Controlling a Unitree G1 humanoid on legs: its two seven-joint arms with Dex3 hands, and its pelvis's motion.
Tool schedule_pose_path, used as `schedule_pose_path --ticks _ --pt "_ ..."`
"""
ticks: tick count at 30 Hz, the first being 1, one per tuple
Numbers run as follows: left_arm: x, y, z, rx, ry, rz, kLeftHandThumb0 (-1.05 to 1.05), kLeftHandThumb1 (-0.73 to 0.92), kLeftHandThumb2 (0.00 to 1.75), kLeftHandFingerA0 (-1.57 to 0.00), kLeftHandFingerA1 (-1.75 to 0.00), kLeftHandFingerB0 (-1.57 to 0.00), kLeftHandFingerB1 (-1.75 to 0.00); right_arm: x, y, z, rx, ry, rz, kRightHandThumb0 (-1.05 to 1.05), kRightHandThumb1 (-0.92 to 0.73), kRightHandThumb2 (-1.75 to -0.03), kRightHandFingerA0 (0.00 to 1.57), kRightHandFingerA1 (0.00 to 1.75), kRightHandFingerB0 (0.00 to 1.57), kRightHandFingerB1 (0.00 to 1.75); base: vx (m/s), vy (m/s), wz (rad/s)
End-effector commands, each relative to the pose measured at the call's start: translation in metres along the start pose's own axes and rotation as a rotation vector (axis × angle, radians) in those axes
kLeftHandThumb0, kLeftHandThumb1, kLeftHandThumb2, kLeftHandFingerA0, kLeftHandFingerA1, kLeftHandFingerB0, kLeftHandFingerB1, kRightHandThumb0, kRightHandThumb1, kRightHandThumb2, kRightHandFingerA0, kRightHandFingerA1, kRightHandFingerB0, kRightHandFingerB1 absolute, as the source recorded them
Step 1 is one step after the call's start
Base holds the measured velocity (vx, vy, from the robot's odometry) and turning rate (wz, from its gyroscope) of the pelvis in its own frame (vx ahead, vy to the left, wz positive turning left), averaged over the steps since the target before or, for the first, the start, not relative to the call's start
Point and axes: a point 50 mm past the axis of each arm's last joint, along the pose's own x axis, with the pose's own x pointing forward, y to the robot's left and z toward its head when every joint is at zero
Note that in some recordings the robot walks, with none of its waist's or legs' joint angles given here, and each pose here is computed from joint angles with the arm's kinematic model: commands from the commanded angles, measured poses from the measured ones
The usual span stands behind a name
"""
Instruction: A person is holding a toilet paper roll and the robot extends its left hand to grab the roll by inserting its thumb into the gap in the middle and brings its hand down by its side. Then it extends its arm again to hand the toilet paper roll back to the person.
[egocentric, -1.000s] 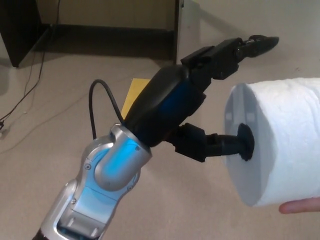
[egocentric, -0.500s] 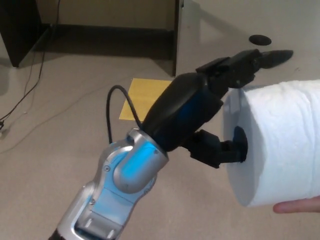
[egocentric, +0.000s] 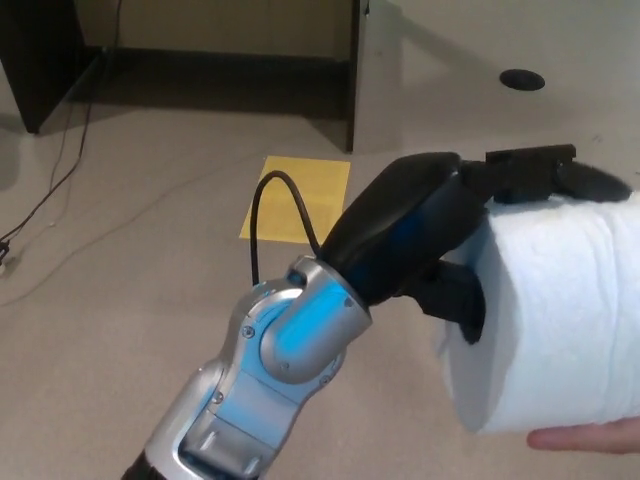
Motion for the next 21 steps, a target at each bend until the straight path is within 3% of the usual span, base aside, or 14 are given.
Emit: schedule_pose_path --ticks 1,4,8,12,13,14,17,19,21 --pt "-0.004 -0.003 -0.005 0.016 0.010 -0.012 -0.13 0.79 0.75 -0.81 -1.61 -0.66 -1.42 -0.003 0.001 -0.006 -0.003 0.015 0.001 -0.36 -0.67 -0.60 0.75 0.60 0.54 0.42 0.00 0.000 0.00" --pt "-0.008 0.000 -0.008 0.020 0.023 -0.002 -0.14 0.80 0.75 -0.75 -1.56 -0.70 -1.35 -0.002 0.002 -0.006 0.002 0.021 0.002 -0.37 -0.67 -0.60 0.75 0.60 0.54 0.42 0.00 0.000 0.00" --pt "-0.014 0.002 -0.012 0.021 0.041 -0.002 -0.12 0.80 0.73 -0.74 -1.57 -0.65 -1.40 -0.002 0.004 -0.006 0.001 0.023 0.008 -0.36 -0.67 -0.60 0.73 0.58 0.55 0.42 0.00 0.000 0.00" --pt "-0.021 0.003 -0.016 0.021 0.065 0.003 -0.16 0.83 0.68 -0.75 -1.65 -0.56 -1.49 -0.002 0.005 -0.004 -0.003 0.016 0.009 -0.36 -0.67 -0.61 0.74 0.59 0.55 0.42 0.00 0.000 0.00" --pt "-0.025 0.004 -0.017 0.021 0.078 0.007 -0.17 0.80 0.72 -0.68 -1.69 -0.57 -1.47 -0.002 0.005 -0.005 -0.002 0.016 0.012 -0.36 -0.67 -0.60 0.74 0.59 0.55 0.42 0.00 0.000 0.00" --pt "-0.031 0.008 -0.020 0.029 0.088 0.020 -0.13 0.78 0.66 -0.79 -1.67 -0.57 -1.45 -0.002 0.005 -0.005 -0.005 0.018 0.013 -0.36 -0.67 -0.60 0.73 0.59 0.55 0.42 0.00 0.000 0.00" --pt "-0.042 0.019 -0.027 0.048 0.086 0.080 -0.06 0.72 0.85 -0.77 -1.63 -0.63 -1.44 -0.002 0.002 -0.005 -0.010 0.014 0.009 -0.35 -0.67 -0.60 0.74 0.59 0.55 0.43 0.00 0.000 0.00" --pt "-0.049 0.029 -0.033 0.046 0.098 0.106 -0.04 0.72 0.88 -0.76 -1.59 -0.64 -1.41 -0.002 0.001 -0.005 -0.012 0.017 0.012 -0.35 -0.67 -0.60 0.73 0.57 0.55 0.42 0.00 0.000 0.00" --pt "-0.057 0.039 -0.038 0.028 0.114 0.138 -0.03 0.73 0.88 -0.79 -1.52 -0.69 -1.28 -0.001 0.001 -0.004 -0.014 0.014 0.014 -0.36 -0.67 -0.60 0.74 0.60 0.55 0.43 0.00 0.000 0.00"
